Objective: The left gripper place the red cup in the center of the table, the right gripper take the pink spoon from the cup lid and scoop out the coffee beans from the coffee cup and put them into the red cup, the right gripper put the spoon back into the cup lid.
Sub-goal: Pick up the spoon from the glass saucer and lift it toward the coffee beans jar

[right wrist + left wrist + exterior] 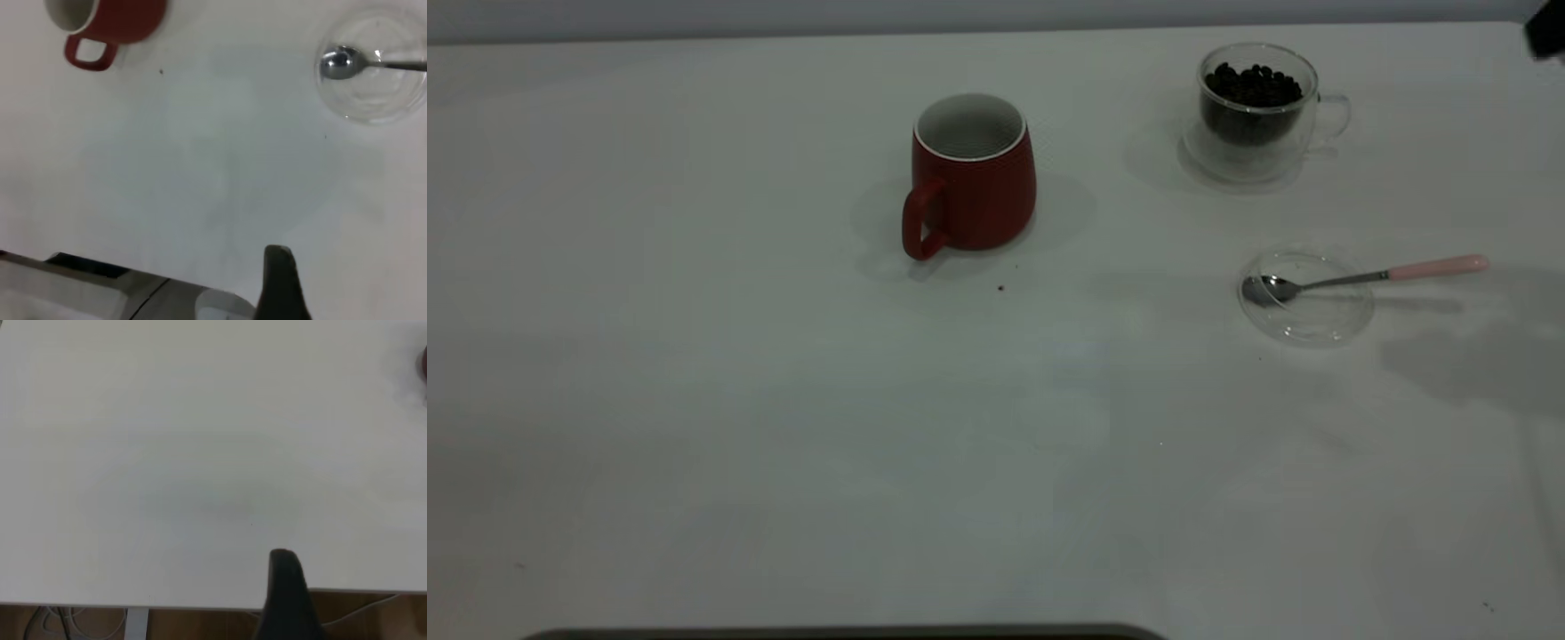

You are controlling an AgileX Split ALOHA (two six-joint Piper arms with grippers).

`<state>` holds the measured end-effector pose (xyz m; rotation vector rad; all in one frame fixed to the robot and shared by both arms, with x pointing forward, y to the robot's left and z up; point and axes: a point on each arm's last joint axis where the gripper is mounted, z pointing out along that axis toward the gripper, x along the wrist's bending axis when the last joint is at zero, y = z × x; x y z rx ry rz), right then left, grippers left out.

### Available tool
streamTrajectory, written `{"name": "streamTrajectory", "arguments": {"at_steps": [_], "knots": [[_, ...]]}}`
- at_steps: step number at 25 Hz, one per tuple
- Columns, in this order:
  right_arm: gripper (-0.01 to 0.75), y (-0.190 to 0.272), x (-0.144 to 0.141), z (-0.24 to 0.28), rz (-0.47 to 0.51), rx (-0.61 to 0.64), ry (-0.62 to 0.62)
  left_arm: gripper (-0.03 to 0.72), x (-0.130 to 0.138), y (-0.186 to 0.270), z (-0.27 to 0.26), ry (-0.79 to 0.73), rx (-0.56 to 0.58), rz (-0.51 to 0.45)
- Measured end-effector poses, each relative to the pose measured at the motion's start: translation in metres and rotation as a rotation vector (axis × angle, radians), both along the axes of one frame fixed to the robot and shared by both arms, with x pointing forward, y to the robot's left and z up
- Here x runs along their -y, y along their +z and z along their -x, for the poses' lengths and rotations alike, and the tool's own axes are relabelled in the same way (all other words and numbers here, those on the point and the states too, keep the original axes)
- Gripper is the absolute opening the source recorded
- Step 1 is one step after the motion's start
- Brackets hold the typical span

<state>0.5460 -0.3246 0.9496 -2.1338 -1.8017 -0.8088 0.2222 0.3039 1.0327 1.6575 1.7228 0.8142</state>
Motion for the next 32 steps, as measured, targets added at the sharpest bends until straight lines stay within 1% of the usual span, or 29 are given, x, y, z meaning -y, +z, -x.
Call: {"name": "streamTrajectory", "arguments": {"at_steps": [10,20,26,32], "knots": [[0.591,-0.051,0.005,-0.012,-0.007,-0.088,-0.055,0.588,0.000,0.000,0.000,0.000,0.000,0.000],[0.591,-0.101,0.007,-0.021,-0.068,-0.123,-0.099,0.588,0.000,0.000,0.000,0.001,0.000,0.001],[0.591,-0.121,0.015,-0.022,-0.034,-0.135,-0.146,0.588,0.000,0.000,0.000,0.001,0.000,0.001],[0.591,-0.124,0.021,-0.025,0.030,-0.091,-0.153,0.588,0.000,0.000,0.000,0.001,0.000,0.001]]}}
